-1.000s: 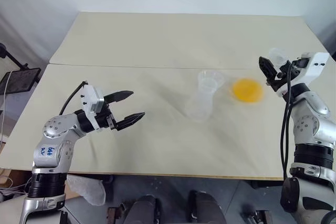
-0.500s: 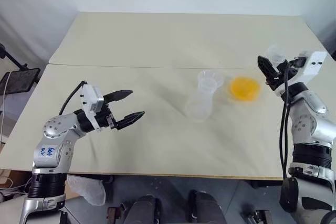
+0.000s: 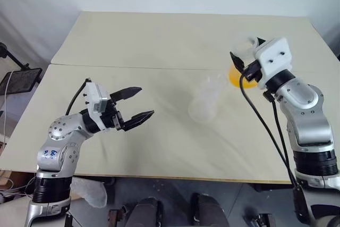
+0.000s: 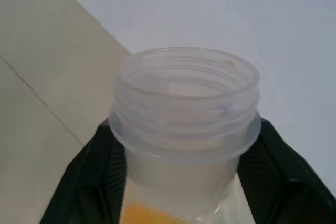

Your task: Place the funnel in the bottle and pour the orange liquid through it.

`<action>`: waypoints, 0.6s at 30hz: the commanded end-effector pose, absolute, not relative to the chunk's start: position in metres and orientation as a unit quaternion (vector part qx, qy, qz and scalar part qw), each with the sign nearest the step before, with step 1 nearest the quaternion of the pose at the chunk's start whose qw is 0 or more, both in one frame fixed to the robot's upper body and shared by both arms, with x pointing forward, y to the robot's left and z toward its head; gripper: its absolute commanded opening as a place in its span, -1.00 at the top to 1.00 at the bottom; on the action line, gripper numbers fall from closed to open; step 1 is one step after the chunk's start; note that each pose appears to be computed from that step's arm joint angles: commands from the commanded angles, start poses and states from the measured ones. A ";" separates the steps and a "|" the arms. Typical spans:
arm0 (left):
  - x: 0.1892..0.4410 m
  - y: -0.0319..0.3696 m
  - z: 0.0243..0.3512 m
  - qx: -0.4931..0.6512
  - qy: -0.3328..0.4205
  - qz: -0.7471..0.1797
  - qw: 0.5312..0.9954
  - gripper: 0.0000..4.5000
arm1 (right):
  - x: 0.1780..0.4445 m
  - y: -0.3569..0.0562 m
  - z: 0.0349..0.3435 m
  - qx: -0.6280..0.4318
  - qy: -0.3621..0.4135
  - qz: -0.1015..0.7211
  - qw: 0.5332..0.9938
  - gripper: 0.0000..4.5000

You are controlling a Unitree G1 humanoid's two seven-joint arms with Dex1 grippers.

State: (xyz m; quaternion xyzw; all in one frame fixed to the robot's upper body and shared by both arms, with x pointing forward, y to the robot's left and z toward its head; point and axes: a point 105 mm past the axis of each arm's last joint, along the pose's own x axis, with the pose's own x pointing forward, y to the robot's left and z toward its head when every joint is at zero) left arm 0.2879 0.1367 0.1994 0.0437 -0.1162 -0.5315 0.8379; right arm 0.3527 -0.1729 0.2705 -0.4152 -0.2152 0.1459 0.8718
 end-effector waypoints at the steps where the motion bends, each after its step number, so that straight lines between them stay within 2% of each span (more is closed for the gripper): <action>1: 0.281 0.127 0.206 0.048 -0.131 -0.554 0.821 -1.00 | 0.335 -0.160 0.292 -0.496 -0.286 0.124 0.811 -0.08; 10: 0.285 0.115 0.204 0.047 -0.130 -0.571 0.809 -1.00 | 0.331 -0.164 0.287 -0.552 -0.294 0.101 0.774 -0.08; 18: 0.292 0.099 0.199 0.049 -0.129 -0.590 0.796 -1.00 | 0.320 -0.160 0.289 -0.614 -0.334 0.074 0.711 -0.08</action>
